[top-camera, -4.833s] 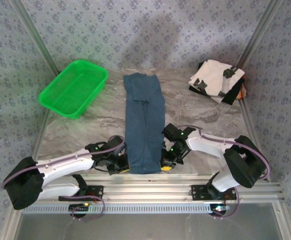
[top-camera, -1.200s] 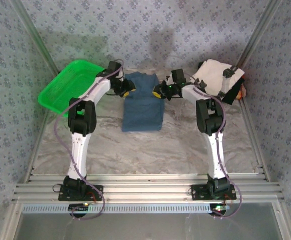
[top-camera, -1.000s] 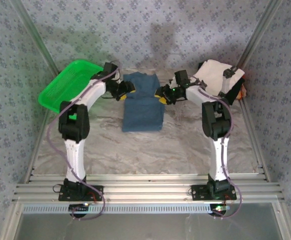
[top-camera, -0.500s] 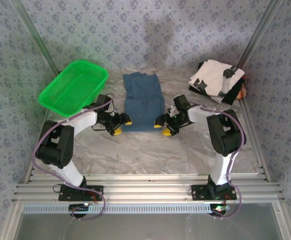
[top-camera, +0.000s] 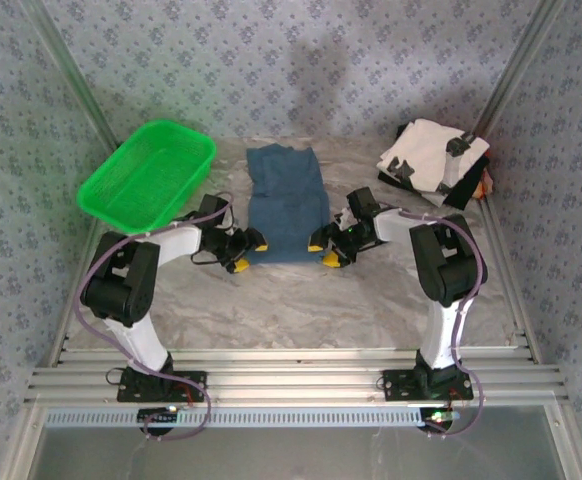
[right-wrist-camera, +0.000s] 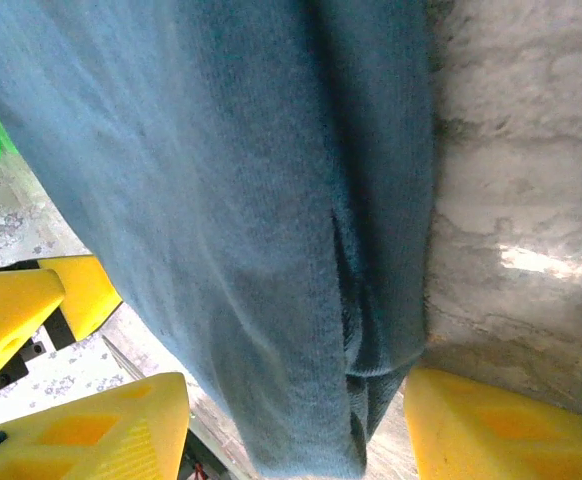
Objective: Fold and stack the t-shirts
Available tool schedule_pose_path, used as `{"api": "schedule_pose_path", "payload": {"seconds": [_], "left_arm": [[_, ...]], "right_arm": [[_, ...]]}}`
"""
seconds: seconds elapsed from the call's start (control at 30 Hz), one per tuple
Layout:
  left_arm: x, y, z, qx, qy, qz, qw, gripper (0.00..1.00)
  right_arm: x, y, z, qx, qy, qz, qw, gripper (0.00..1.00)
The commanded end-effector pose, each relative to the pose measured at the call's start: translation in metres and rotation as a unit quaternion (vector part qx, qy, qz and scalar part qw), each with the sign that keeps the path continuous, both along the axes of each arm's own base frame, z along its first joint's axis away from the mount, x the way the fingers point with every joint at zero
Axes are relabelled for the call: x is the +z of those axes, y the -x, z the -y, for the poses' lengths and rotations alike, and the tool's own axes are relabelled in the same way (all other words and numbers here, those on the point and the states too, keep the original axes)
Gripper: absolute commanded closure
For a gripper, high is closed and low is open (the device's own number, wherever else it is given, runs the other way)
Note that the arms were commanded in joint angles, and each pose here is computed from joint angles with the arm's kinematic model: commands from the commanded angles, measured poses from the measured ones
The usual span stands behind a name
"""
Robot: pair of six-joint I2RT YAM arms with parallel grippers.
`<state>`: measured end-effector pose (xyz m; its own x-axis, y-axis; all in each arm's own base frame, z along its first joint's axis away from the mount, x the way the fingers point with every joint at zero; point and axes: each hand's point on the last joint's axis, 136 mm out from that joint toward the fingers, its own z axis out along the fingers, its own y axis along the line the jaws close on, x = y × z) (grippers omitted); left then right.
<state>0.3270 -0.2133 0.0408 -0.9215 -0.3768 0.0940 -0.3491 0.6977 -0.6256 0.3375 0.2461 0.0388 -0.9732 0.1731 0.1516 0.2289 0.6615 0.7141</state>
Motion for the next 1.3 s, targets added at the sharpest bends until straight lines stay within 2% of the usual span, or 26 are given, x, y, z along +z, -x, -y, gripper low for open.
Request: {"api": "schedule_pose_path", "payload": {"seconds": [0.0, 0.03, 0.1, 0.17, 0.23, 0.37, 0.63, 0.93, 1.1, 1.27], "left_arm": [[-0.023, 0.008, -0.008, 0.012, -0.035, -0.022, 0.999, 0.3], [-0.026, 0.006, -0.008, 0.014, -0.037, -0.021, 0.999, 0.34], [-0.027, 0.002, -0.008, 0.014, -0.049, -0.015, 0.999, 0.46], [-0.026, -0.001, -0.009, 0.009, -0.062, -0.007, 0.998, 0.68], [-0.022, 0.003, -0.01, -0.005, -0.081, -0.005, 0.997, 0.83], [-0.016, 0.037, -0.017, -0.018, -0.103, -0.011, 0.994, 0.97], [-0.001, 0.112, -0.034, 0.008, -0.122, -0.03, 0.992, 1.0], [-0.004, 0.179, -0.048, 0.031, -0.112, -0.057, 0.992, 1.0], [0.023, 0.188, -0.047, 0.042, -0.095, -0.03, 0.994, 1.0], [0.06, 0.177, -0.036, 0.026, -0.081, -0.006, 0.996, 1.0]], "right_arm": [[-0.015, -0.009, -0.004, -0.001, 0.006, 0.003, 1.0, 0.44], [-0.015, -0.01, -0.005, -0.002, 0.004, 0.002, 1.0, 0.47], [-0.014, -0.011, -0.007, -0.001, -0.001, 0.004, 1.0, 0.59], [-0.012, -0.011, -0.009, 0.002, -0.002, 0.001, 1.0, 0.85], [-0.006, -0.007, -0.008, 0.007, -0.001, -0.002, 1.0, 1.0], [0.006, 0.016, 0.0, 0.016, 0.005, -0.013, 1.0, 1.0], [0.02, 0.094, 0.004, -0.001, 0.009, -0.067, 0.998, 1.0], [0.02, 0.181, 0.007, -0.019, 0.052, -0.109, 0.993, 1.0], [0.034, 0.201, 0.015, -0.026, 0.041, -0.109, 0.993, 1.0], [0.058, 0.193, 0.01, -0.017, 0.021, -0.09, 0.996, 1.0]]}}
